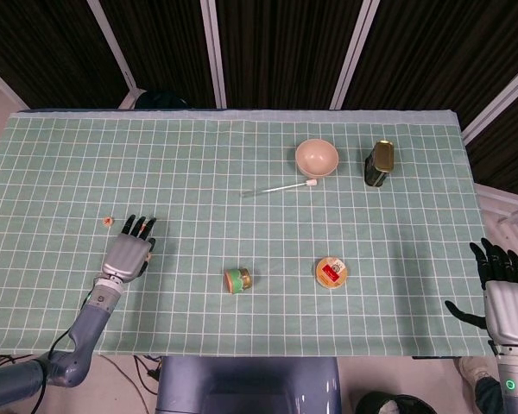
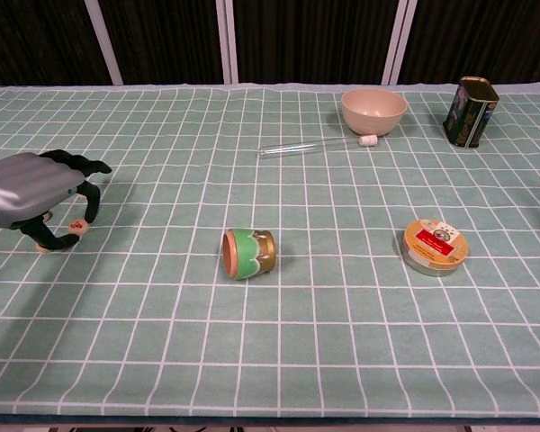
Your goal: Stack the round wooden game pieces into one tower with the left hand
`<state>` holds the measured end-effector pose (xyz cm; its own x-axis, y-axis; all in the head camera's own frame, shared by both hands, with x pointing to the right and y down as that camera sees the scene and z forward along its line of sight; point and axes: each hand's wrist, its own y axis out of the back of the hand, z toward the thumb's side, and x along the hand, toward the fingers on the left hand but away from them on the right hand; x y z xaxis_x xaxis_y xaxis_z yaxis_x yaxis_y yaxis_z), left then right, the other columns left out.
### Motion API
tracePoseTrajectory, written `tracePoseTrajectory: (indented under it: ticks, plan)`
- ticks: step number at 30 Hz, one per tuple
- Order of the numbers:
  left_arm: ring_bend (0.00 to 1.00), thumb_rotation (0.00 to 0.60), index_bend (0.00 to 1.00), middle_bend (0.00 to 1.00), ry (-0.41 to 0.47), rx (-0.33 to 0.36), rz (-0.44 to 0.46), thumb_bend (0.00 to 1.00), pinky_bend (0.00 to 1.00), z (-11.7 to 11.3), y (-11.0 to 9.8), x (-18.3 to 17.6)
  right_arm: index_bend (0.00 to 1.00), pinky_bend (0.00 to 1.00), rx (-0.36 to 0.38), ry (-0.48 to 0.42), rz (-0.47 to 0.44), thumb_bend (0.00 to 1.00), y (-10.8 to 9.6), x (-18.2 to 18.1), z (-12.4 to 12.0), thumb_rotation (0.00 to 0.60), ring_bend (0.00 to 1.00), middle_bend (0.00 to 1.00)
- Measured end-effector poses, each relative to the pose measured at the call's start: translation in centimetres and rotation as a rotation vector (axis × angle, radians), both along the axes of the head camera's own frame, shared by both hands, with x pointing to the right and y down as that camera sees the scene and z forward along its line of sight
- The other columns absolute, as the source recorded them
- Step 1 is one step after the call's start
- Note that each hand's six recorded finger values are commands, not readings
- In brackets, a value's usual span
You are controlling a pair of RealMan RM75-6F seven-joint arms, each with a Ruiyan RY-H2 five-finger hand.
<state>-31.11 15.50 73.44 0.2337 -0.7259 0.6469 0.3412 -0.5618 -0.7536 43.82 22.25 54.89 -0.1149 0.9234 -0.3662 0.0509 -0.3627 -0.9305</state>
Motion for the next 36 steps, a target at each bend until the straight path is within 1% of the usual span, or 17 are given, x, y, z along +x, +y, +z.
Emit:
tracePoseTrajectory:
  ticks: [9,17,26,36]
  plan:
    - [0.00,0.600,0.52,0.05,0.025,0.013,0.003,0.33,0.00,-1.3,-0.1,0.2,0.05,0.00,0.000,0.012,0.010,0.23,0.0,0.2,0.0,0.600,0.04,0.01]
    - [0.00,0.600,0.52,0.05,0.029,0.016,0.004,0.32,0.00,-2.2,0.4,-0.9,0.05,0.00,-0.001,0.014,0.003,0.23,0.1,0.0,0.1,0.600,0.04,0.01]
    - [0.00,0.600,0.52,0.05,0.016,-0.001,0.017,0.32,0.00,-2.0,1.4,-2.2,0.05,0.00,0.001,0.017,0.000,0.23,0.0,0.0,0.1,0.600,0.04,0.01]
    - [0.00,0.600,0.52,0.05,0.015,-0.010,0.035,0.32,0.00,-1.8,2.3,-2.5,0.05,0.00,0.001,0.019,-0.002,0.23,0.0,-0.1,0.2,0.600,0.04,0.01]
